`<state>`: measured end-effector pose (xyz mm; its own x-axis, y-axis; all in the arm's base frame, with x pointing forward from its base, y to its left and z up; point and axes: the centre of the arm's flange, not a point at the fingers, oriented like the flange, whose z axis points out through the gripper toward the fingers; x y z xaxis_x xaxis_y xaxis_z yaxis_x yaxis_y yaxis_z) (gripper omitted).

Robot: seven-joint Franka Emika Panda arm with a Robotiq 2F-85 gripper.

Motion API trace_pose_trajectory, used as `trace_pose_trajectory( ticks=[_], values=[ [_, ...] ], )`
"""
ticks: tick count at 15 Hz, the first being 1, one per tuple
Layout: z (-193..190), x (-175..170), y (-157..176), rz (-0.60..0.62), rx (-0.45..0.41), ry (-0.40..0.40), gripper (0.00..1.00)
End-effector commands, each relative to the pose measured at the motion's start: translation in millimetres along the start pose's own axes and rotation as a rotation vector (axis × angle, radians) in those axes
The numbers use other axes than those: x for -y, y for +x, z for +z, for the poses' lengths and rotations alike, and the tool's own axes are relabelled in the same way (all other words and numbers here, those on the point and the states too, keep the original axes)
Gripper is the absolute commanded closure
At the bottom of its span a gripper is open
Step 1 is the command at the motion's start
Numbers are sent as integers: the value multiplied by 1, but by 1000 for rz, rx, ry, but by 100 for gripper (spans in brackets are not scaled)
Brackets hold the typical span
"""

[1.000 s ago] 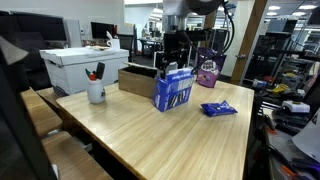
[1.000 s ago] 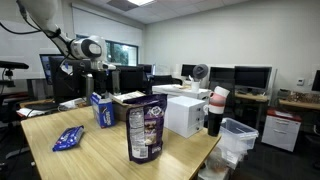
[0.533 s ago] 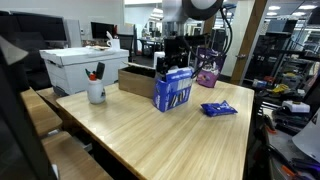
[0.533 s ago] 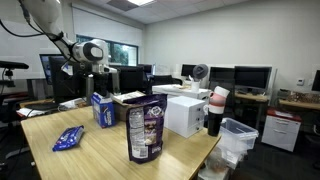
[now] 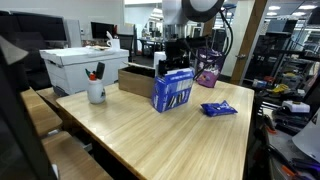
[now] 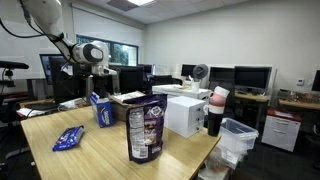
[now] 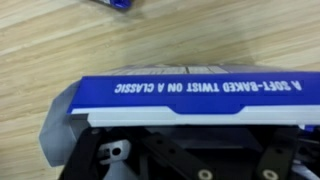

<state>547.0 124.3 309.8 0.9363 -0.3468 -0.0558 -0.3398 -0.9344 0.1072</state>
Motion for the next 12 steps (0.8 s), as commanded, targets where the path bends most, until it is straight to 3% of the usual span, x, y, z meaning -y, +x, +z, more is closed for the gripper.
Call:
trace_pose_trajectory(
  ticks=[1, 12],
  values=[
    [5, 0, -7, -11, 27, -7, 0],
    [20, 29, -50, -12, -4, -45, 0]
  ],
)
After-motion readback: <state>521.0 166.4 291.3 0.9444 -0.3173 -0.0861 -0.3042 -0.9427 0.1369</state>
